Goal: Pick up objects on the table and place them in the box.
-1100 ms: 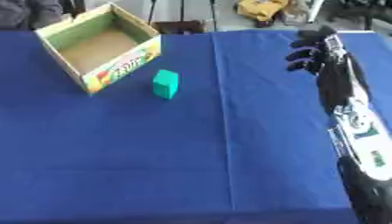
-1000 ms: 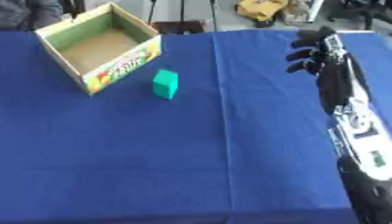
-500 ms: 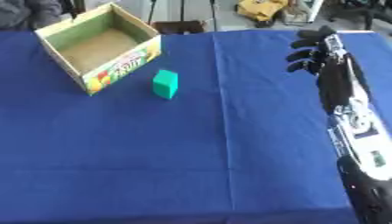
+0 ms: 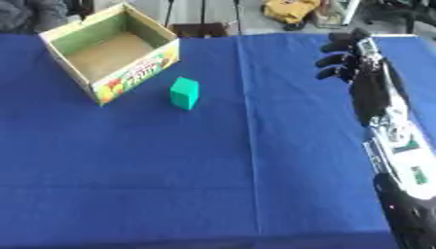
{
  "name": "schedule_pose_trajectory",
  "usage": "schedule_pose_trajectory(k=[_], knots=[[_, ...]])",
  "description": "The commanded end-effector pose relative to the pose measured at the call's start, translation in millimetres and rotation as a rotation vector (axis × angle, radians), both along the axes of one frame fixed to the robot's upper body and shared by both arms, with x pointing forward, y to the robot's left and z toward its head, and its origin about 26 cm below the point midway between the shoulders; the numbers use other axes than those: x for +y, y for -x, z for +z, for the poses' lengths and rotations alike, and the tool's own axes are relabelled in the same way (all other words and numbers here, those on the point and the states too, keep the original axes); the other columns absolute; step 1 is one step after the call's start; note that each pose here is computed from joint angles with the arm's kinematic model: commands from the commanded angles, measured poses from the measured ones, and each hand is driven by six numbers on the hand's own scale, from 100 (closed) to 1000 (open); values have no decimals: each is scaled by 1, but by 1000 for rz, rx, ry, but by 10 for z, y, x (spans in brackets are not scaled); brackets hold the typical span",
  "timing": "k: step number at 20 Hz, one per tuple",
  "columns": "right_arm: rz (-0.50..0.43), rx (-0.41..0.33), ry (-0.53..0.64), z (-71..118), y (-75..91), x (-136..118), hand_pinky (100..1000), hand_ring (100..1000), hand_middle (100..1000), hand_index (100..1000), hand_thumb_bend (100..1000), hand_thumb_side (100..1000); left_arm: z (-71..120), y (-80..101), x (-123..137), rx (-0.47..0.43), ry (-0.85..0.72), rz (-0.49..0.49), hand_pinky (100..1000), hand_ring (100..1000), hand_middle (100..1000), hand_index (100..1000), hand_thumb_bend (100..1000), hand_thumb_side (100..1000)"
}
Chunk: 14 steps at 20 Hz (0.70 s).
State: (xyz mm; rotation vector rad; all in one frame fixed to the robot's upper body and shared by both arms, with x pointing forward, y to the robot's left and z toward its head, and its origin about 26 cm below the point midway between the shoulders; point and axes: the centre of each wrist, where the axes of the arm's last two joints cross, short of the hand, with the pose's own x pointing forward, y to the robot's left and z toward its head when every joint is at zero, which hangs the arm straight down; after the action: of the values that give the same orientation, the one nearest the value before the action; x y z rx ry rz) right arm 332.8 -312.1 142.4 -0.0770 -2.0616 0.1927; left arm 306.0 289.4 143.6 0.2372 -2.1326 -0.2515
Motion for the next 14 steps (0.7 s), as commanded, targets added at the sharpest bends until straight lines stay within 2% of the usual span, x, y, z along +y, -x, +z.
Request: schedule_pose_trajectory(k=[1, 4, 6, 7, 8, 9, 14], knots=[[22, -39, 84, 197, -31, -28, 520, 598, 638, 793, 100, 915, 108, 1, -1, -35, -10, -6, 410, 359, 467, 572, 507, 864], [29, -43, 126, 244, -62, -17, 520, 598, 638, 793, 100, 915, 108, 1, -1, -35, -11, -7, 410, 359, 467, 572, 507, 864], [51, -57, 171, 332, -76, 26, 541, 625, 678, 847, 100, 905, 99, 1, -7, -30, -16, -13, 410, 359, 467, 572, 507, 864], [72, -64, 217, 411, -95, 65, 556, 643, 698, 870, 100, 826, 94, 1, -10, -27, -17, -16, 410, 359, 467, 572, 507, 864], [92, -69, 268, 491, -118, 102, 558, 645, 701, 873, 100, 819, 91, 2, -13, -26, -17, -19, 410, 359, 467, 572, 507, 864], [110, -74, 316, 563, -146, 135, 570, 659, 714, 885, 100, 770, 89, 2, -15, -25, -17, -21, 410, 359, 467, 572, 507, 863], [179, -80, 520, 808, -332, 312, 622, 723, 759, 913, 100, 682, 73, 2, -26, -18, -20, -31, 410, 359, 467, 572, 507, 863]])
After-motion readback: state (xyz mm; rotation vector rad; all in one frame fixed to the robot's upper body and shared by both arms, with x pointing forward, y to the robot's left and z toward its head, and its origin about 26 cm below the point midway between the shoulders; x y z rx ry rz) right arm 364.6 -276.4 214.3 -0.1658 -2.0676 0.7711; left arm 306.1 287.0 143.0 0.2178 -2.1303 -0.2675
